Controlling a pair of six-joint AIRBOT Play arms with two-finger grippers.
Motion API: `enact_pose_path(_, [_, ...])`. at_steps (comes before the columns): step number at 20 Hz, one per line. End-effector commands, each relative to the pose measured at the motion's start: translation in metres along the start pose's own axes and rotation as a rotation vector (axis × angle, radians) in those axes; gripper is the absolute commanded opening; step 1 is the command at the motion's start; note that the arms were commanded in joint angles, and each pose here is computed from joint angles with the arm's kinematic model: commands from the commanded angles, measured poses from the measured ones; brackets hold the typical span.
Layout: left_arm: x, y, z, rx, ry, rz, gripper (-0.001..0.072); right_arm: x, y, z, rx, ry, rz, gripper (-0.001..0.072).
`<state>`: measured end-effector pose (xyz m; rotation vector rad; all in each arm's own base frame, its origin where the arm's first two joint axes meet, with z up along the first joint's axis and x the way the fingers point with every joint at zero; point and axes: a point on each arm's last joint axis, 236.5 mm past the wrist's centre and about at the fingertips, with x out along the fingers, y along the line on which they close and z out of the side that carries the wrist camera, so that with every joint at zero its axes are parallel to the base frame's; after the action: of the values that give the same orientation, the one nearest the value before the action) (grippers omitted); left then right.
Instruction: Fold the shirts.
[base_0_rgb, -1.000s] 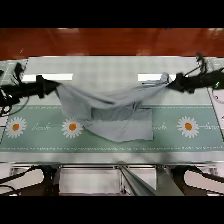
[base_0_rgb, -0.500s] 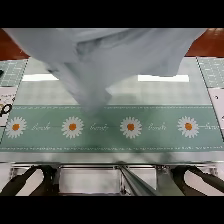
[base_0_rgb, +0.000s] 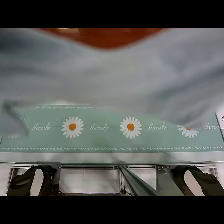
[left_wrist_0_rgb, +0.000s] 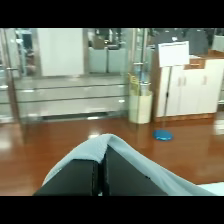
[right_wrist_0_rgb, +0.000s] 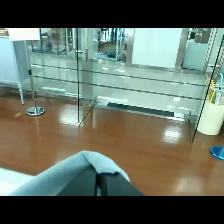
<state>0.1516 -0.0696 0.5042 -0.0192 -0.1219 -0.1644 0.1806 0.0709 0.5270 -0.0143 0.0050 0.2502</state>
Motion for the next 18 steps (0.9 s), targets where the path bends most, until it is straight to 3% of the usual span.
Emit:
enact_pose_path(1, [-0.038, 0.014, -0.018, 0.011, 0.059, 0.145, 0.003, -0.03, 0.0, -0.032, 0.03, 0.065, -0.067, 0.0029])
enact_pose_path(5, [-0.018, 0.055, -0.071, -0.133, 0.23, 0.26, 0.0031, -0.002, -0.025, -0.093, 0.129, 0.231, -0.111, 0.0029])
enact_pose_path(12, [0.133, 0.061, -0.267, -0.497, 0.677, -0.097, 0.0031, 0.137, -0.075, -0.23, 0.326, 0.559, -0.016, 0.0029])
enact_pose_path(18, [0.251, 0.076, -0.45, -0.624, 0.915, -0.095, 0.0031, 0.275, -0.125, -0.38, 0.557, 0.736, 0.039, 0.0029])
